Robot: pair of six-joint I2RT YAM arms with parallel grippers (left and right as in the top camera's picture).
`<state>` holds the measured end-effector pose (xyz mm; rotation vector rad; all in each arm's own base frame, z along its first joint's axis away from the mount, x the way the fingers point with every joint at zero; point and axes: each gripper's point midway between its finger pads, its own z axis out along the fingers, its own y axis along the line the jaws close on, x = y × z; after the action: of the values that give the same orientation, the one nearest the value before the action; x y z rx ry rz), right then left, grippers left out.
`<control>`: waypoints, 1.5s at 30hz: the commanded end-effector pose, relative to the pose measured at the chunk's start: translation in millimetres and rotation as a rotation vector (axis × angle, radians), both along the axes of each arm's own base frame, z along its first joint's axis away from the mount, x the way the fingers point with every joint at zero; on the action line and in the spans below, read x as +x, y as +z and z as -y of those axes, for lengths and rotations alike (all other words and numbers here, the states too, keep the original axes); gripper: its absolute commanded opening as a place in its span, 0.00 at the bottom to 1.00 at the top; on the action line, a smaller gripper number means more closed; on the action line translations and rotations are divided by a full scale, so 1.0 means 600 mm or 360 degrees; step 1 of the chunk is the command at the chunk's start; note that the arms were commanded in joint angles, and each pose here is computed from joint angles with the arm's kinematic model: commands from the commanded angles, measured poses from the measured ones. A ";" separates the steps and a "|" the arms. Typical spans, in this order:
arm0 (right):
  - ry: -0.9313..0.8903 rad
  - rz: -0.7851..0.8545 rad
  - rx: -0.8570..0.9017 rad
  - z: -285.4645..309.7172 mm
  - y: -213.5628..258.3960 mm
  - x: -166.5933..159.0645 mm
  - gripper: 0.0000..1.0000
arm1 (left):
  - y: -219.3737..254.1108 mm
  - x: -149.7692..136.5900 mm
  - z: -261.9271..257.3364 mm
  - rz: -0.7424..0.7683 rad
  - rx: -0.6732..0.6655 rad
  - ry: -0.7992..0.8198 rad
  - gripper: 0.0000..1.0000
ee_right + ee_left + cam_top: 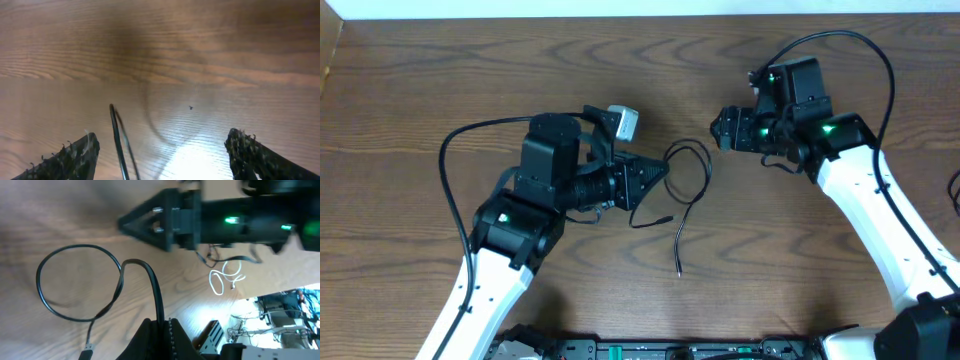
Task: Untangle cables
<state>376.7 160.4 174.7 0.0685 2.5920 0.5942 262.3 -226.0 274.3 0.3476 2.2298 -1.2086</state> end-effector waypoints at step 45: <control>-0.0702 -0.0632 -0.0672 0.256 -0.157 -0.091 0.01 | 0.047 0.129 -0.161 0.0296 0.0059 0.0672 0.08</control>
<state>323.3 42.6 83.3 0.5625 2.9105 -0.0045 329.0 -155.5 298.5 0.0654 2.0629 -0.9503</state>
